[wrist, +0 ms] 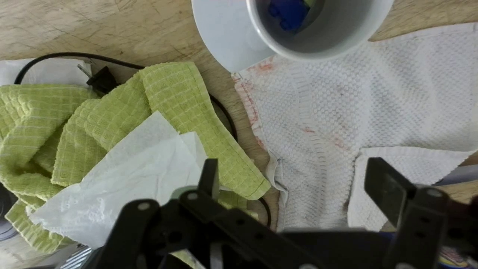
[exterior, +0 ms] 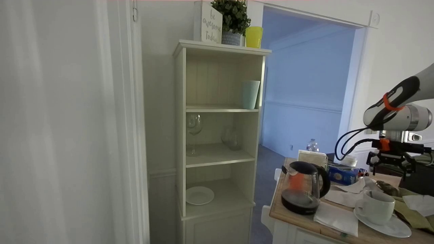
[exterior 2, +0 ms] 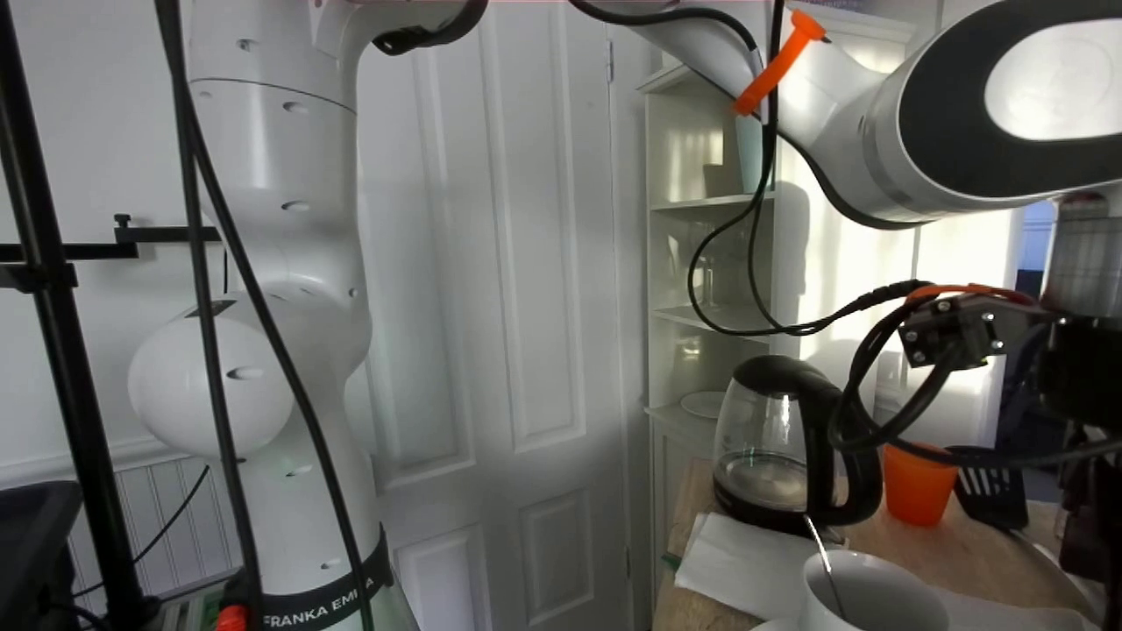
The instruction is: Put the white towel on the box
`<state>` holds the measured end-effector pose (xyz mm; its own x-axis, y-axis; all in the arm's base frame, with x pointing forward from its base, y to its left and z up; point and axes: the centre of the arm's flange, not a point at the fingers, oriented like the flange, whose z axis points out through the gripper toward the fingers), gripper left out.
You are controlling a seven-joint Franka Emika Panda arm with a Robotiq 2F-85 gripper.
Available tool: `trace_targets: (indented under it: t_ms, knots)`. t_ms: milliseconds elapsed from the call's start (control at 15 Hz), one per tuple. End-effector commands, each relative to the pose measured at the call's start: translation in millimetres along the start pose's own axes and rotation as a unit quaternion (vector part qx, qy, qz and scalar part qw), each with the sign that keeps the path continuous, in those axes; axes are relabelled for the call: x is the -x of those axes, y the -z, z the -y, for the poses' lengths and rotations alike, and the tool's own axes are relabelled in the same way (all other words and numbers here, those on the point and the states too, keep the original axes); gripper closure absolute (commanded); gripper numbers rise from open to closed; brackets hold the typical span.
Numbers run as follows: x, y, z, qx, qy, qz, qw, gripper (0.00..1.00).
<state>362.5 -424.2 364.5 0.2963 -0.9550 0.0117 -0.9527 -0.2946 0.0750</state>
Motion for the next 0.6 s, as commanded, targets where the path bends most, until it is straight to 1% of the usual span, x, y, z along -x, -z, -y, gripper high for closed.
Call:
trace_targets:
  t_ms: [0, 133, 267, 533]
  knots:
    - [-5.4, -8.5, 2.5, -0.003, -0.024, -0.001, 0.9997, 0.0]
    - [-8.7, -15.0, 3.7, -0.004, -0.036, -0.005, 0.9993, 0.0]
    - [-14.8, -22.3, 5.8, -0.007, -0.046, -0.018, 0.9987, 0.0]
    - [-26.0, -39.5, 16.6, -0.034, -0.05, -0.04, 0.9974, 0.0]
